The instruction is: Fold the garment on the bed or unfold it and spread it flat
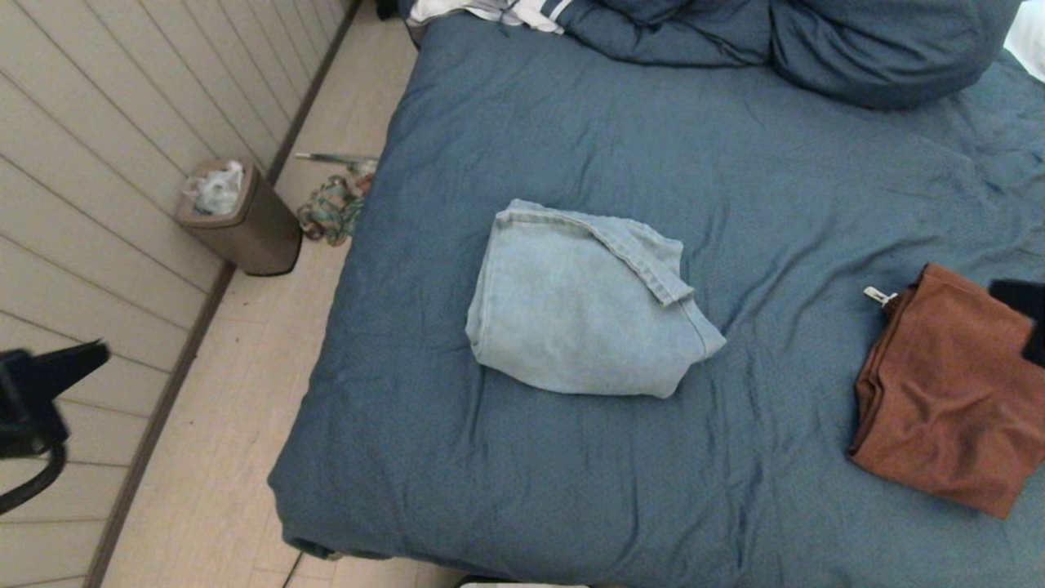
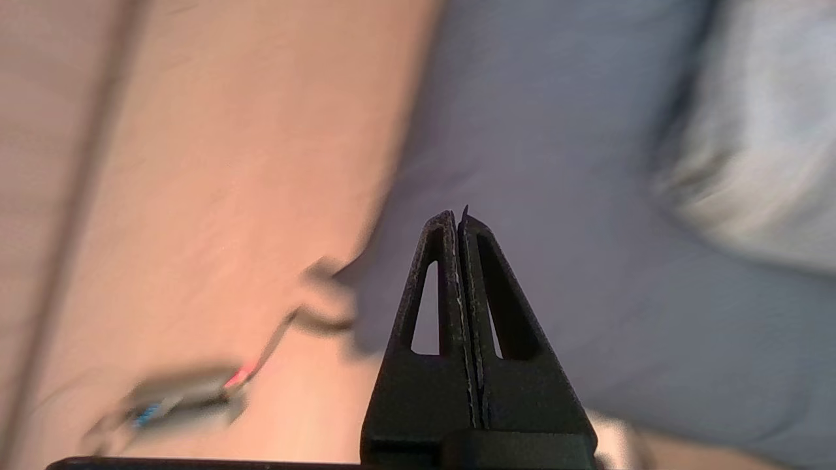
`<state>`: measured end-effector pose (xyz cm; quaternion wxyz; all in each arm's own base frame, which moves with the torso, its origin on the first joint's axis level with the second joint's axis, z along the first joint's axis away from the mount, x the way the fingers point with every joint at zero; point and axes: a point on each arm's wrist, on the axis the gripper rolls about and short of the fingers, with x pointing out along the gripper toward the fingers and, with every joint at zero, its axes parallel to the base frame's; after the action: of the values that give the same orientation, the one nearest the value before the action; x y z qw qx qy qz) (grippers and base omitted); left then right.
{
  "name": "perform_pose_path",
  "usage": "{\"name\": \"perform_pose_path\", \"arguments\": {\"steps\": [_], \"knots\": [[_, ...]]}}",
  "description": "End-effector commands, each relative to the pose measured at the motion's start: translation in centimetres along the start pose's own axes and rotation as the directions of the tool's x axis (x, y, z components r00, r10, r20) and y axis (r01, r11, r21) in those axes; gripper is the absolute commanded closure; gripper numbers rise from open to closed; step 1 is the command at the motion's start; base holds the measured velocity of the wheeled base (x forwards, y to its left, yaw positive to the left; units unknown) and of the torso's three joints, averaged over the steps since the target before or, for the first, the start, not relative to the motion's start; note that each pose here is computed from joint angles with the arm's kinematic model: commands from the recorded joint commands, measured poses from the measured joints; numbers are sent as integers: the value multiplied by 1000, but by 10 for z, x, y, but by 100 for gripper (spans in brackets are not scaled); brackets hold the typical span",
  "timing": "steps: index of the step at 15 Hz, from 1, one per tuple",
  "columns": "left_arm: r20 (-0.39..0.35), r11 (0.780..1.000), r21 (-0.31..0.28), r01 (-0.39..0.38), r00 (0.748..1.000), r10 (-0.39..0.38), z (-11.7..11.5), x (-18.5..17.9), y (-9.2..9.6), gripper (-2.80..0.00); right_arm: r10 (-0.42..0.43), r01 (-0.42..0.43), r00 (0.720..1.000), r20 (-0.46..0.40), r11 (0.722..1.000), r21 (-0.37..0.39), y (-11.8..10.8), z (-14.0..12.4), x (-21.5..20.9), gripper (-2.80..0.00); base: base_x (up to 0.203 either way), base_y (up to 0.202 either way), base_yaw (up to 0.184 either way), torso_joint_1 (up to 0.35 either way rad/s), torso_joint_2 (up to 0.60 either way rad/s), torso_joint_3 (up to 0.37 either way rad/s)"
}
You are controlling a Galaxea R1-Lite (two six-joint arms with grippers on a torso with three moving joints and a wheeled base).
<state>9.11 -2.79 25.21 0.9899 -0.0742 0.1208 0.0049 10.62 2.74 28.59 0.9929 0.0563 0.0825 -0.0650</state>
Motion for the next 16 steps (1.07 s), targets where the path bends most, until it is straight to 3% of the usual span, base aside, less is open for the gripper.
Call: {"name": "perform_pose_path", "arguments": {"steps": [1, 4, 6, 8, 9, 11, 12, 14, 15, 16], "knots": [[65, 997, -37, -65, 996, 67, -29, -59, 32, 0, -68, 65, 994, 80, 997, 42, -43, -30, -68, 0, 0, 0, 0, 0, 0, 0], [28, 982, -42, -183, 982, 185, -78, -87, 51, 0, -116, 116, 993, 3, 993, 2, -64, -96, -93, 0, 0, 0, 0, 0, 0, 0], [30, 941, -64, -331, 942, 334, -101, -98, 54, 0, -132, 131, 991, -35, 991, -17, -72, -141, -97, 0, 0, 0, 0, 0, 0, 0], [53, 910, -45, -413, 908, 415, -118, -107, 53, 0, -150, 150, 983, -102, 989, -7, -74, -173, -88, 0, 0, 0, 0, 0, 0, 0], [52, 922, -24, -387, 920, 387, -128, -106, 54, 0, -119, 121, 991, -61, 992, 36, -72, -177, -82, 0, 0, 0, 0, 0, 0, 0], [71, 970, 32, -242, 968, 239, -149, -98, 54, 0, 2, -3, 1000, 14, 998, 61, -68, -191, -71, 0, 0, 0, 0, 0, 0, 0], [109, 978, 85, -192, 977, 182, -162, -96, 55, 0, 56, -58, 998, 35, 997, 55, -67, -200, -67, 0, 0, 0, 0, 0, 0, 0], [142, 974, 183, -137, 984, 111, -186, -82, 58, 0, 152, -154, 987, 54, 988, 32, -65, -200, -66, 0, 0, 0, 0, 0, 0, 0], [189, 975, 189, -119, 978, 83, -185, -78, 57, 0, 173, -173, 983, 55, 985, 1, -64, -200, -66, 0, 0, 0, 0, 0, 0, 0], [188, 975, 194, -109, 980, 72, -186, -77, 57, 0, 188, -186, 981, 50, 981, -51, -64, -200, -66, 0, 0, 0, 0, 0, 0, 0]]}}
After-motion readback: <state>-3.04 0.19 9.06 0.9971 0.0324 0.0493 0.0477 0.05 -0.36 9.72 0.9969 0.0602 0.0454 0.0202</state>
